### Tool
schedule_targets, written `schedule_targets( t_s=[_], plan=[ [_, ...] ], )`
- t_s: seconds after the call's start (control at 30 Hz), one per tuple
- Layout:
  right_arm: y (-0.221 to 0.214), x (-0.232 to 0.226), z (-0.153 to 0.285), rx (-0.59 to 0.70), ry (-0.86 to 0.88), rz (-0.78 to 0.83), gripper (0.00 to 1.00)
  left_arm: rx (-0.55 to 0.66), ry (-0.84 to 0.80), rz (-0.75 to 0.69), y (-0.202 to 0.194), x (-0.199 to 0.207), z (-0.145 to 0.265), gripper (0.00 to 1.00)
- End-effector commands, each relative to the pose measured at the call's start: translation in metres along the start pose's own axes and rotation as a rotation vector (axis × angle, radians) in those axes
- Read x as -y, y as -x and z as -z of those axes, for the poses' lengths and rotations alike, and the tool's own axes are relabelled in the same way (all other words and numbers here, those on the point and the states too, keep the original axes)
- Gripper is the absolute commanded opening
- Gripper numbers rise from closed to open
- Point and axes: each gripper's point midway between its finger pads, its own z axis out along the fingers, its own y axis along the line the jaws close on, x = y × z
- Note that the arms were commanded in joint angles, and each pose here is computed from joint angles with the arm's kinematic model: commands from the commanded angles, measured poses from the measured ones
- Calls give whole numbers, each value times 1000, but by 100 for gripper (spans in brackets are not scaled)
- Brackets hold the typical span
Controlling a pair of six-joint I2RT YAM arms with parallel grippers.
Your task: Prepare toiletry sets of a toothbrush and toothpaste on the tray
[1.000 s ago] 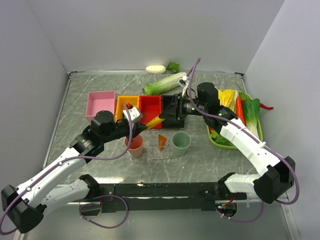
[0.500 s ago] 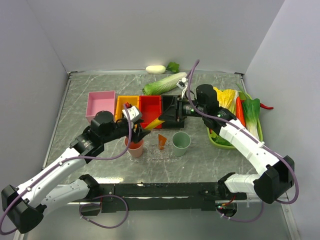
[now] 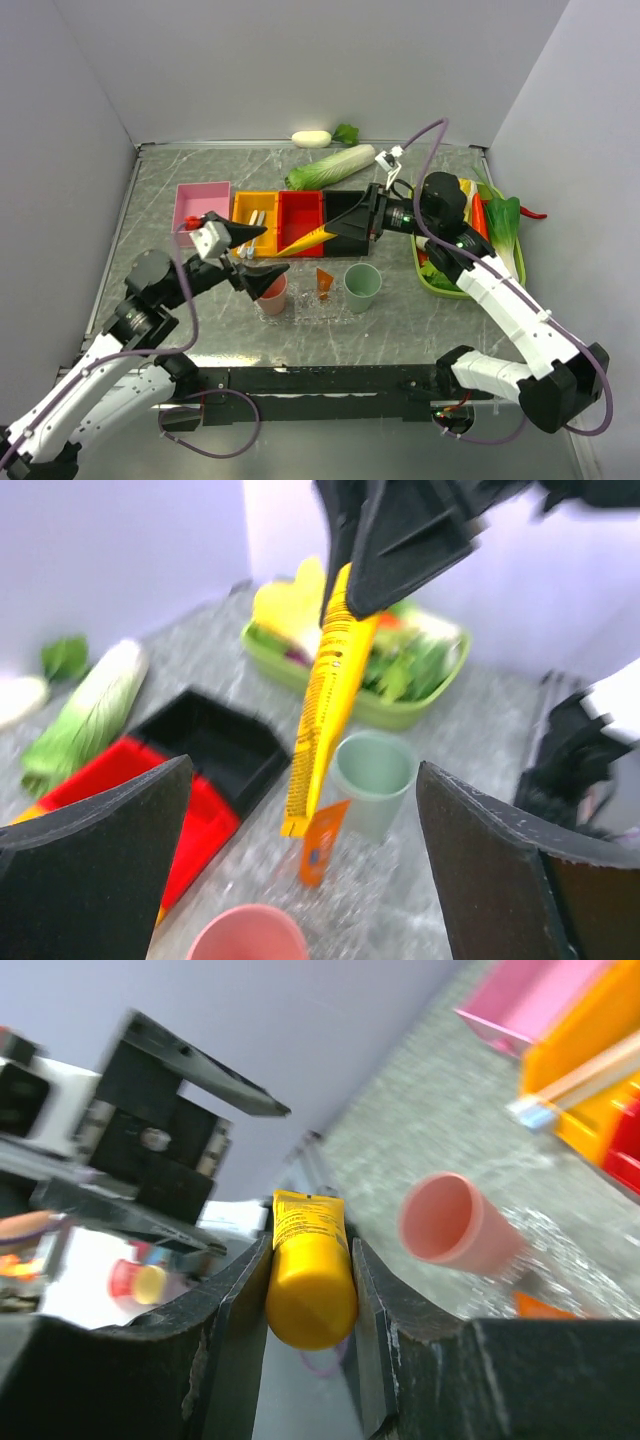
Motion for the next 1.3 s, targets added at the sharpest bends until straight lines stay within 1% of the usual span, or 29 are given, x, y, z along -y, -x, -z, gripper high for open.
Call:
schedule_targets(
  t_s=[0.0, 0.1, 0.13, 0.27, 0.33, 0.37, 0.47, 0.53, 0.6, 0.7, 0.83, 0.93, 0.97, 1.03, 1.07, 1.13, 1.17, 1.23, 1.27],
  plan=[
    [17, -56, 18, 50, 209, 5, 0, 101, -142, 67, 22, 30, 6, 97],
    [17, -67, 26, 47, 248, -7, 0, 123, -269, 87, 20, 52, 10, 97],
    [16, -68, 27, 44, 253, -11, 0, 123, -289, 106, 17, 55, 10, 97],
    [13, -78, 35, 41, 275, -7, 0, 112, -315, 105, 17, 57, 5, 99],
    [12, -78, 37, 43, 276, -14, 0, 108, -325, 106, 19, 58, 3, 96],
    [12, -79, 38, 46, 279, -13, 0, 106, -324, 110, 19, 57, 2, 90],
    [11, -77, 39, 45, 276, -21, 0, 126, -311, 109, 25, 55, 1, 79],
    [9, -74, 39, 43, 275, -31, 0, 141, -295, 105, 28, 53, 2, 78],
    [8, -71, 38, 34, 276, -44, 0, 154, -264, 103, 31, 48, 1, 79],
    [7, -69, 37, 33, 276, -48, 0, 176, -263, 93, 35, 49, 4, 81],
    [6, -67, 37, 29, 273, -54, 0, 165, -294, 93, 35, 52, 0, 76],
    [6, -67, 37, 30, 269, -55, 0, 144, -295, 104, 31, 51, -3, 63],
    [6, -67, 37, 31, 267, -54, 0, 148, -298, 102, 31, 52, -3, 57],
    [6, -65, 37, 32, 263, -55, 0, 154, -294, 104, 31, 51, -3, 50],
    [7, -64, 37, 33, 260, -58, 0, 165, -293, 100, 33, 51, -2, 45],
    [6, -61, 36, 32, 254, -63, 0, 176, -283, 99, 35, 50, -2, 40],
    [6, -60, 35, 34, 249, -61, 0, 179, -279, 99, 36, 49, -1, 29],
    [3, -53, 33, 23, 221, -79, 0, 178, -272, 103, 34, 48, -1, 17],
    [3, -48, 32, 27, 202, -50, 0, 178, -271, 102, 35, 48, -1, 9]
  ],
)
